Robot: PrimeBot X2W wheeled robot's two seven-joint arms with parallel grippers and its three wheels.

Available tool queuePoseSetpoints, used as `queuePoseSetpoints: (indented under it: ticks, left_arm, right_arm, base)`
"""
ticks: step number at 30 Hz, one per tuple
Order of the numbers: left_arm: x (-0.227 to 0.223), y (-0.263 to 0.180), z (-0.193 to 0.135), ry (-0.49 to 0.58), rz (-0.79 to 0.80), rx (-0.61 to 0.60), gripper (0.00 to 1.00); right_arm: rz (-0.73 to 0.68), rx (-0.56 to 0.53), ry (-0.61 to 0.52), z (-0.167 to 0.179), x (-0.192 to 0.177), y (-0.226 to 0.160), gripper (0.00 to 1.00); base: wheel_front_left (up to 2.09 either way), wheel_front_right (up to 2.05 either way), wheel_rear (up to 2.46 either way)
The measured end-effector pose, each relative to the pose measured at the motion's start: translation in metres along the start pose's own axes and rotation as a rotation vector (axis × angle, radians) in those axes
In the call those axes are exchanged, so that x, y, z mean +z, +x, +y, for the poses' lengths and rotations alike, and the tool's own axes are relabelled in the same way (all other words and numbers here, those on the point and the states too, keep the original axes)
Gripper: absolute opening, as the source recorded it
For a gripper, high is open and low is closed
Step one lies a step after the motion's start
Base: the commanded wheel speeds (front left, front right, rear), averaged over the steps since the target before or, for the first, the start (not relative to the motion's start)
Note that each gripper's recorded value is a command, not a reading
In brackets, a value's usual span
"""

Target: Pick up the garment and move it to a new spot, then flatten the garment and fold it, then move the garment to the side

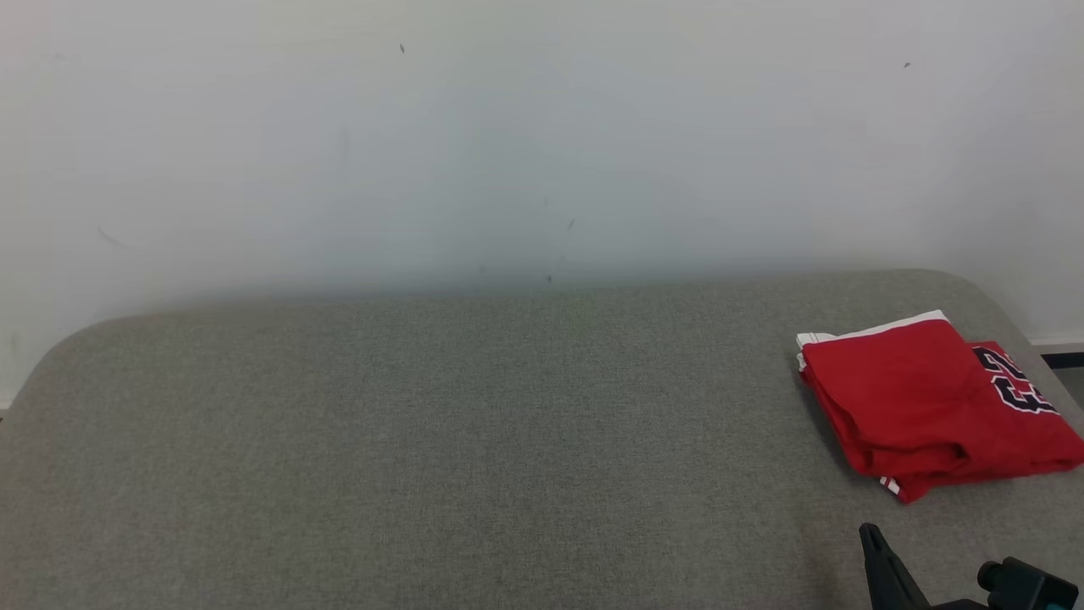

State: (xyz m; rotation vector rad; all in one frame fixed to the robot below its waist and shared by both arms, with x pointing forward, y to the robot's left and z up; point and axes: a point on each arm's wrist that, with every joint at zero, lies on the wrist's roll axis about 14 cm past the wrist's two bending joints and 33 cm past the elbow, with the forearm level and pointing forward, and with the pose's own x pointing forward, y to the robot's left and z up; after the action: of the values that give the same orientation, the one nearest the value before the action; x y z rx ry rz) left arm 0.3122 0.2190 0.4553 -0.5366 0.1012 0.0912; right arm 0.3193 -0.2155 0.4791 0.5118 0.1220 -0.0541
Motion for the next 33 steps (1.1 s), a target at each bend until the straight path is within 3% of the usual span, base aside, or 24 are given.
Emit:
queuePoseSetpoints:
  ticks: [33]
  left_arm:
    - [0.019, 0.033, -0.011, -0.446, -0.003, -0.003, 0.0]
  right_arm:
    - [-0.052, 0.076, 0.45, 0.025, 0.014, 0.028, 0.0]
  base:
    - [0.0, 0.0, 0.0]
